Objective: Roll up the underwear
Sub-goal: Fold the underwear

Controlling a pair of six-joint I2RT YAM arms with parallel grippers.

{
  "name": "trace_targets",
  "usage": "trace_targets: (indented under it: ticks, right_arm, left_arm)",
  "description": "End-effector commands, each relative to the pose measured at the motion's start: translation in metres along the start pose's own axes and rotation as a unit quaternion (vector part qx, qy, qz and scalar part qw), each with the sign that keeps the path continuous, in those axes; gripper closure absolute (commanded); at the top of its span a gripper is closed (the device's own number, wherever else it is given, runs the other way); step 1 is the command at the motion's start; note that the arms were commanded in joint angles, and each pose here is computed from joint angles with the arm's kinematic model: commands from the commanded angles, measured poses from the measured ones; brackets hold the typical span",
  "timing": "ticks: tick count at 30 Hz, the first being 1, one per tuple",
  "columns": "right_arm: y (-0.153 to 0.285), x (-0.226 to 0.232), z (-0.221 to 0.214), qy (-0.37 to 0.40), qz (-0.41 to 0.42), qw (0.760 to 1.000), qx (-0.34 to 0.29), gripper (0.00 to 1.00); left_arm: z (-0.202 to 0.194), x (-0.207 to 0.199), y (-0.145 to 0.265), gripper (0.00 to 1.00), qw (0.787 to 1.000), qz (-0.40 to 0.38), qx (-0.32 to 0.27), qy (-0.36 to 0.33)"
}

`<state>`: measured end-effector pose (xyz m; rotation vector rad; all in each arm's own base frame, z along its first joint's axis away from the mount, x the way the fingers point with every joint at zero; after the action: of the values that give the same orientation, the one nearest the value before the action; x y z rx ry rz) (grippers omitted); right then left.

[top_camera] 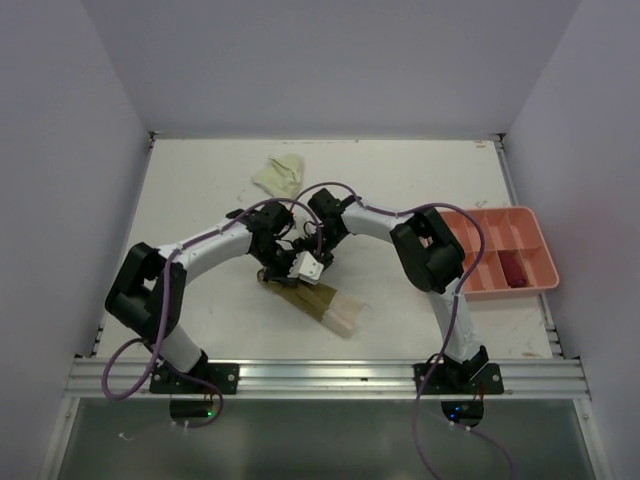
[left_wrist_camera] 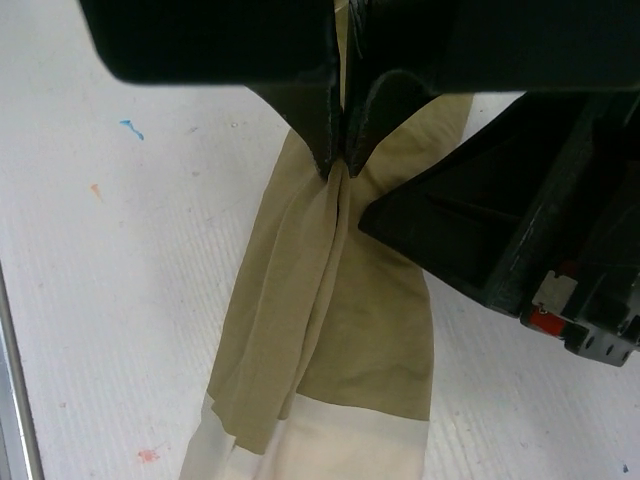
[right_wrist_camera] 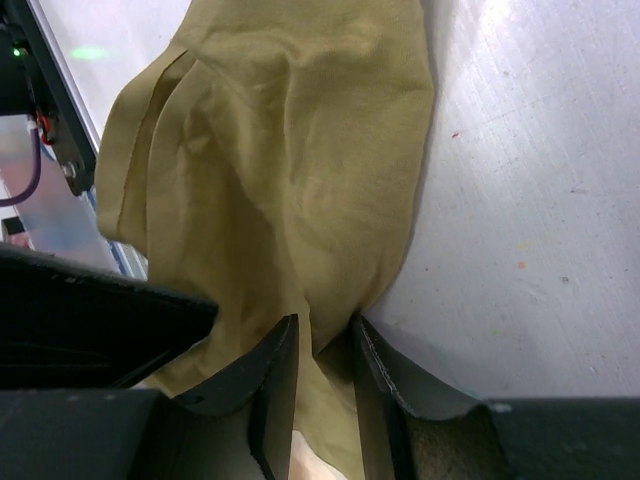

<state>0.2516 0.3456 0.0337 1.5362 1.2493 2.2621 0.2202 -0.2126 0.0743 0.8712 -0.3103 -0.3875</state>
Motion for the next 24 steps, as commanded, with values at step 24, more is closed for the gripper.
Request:
trace_targets:
  ticks: [24]
  right_arm:
    - [0.015, -0.034, 0.015, -0.014, -0.001, 1.000, 0.001, 0.83]
  left_arm:
    - [-0.005, 0.020, -0.004, 1.00, 1.000, 0.002, 0.012, -0.004]
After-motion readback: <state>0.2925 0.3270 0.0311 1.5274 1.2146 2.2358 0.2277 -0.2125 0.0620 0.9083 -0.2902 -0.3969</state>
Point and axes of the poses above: each gripper's point midway between its finger pads, its own y axis back along the fingers, its own x axis along the line the jaws close on, z = x × y, the point moved 2 cm from there along y, back along the fingers, and after that the axes turned 11 degrees about -y, right-handed, at the moved point
